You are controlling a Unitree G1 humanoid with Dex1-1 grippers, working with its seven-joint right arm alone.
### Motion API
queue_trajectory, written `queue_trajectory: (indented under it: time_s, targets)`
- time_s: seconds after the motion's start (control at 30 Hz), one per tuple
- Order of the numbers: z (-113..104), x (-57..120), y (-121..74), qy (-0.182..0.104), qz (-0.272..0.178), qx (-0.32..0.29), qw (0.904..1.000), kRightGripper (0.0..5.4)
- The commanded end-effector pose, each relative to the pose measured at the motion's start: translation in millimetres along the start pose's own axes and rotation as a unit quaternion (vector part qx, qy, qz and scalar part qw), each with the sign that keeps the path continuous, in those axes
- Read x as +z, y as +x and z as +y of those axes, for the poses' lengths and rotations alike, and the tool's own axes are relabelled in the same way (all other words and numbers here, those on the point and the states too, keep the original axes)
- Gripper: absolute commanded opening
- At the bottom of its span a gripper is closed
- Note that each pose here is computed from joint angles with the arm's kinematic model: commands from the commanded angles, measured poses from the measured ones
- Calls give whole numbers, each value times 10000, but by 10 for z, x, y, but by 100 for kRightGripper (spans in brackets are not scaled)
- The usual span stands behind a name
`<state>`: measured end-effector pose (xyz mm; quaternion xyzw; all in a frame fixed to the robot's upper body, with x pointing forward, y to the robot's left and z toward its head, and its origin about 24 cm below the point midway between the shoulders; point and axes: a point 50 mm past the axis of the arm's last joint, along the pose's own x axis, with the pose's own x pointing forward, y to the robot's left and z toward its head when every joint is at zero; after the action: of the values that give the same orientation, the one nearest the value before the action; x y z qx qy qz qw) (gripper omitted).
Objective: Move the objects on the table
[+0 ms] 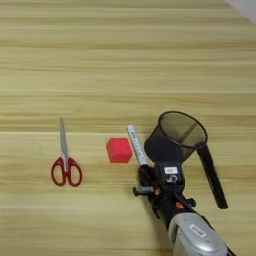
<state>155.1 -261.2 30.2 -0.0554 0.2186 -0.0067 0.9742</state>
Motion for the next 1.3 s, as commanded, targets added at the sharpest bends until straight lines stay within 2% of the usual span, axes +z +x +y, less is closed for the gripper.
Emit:
queue_trajectory:
  time_s: [0.03, 1.17, 1.3]
  targets:
    - [-21, 140, -12, -193, -260, -4, 9995, 166]
    - [-14, 147, -12, -222, -245, 5, 9995, 536]
    - [-16, 142, -13, -220, -239, 3, 9995, 536]
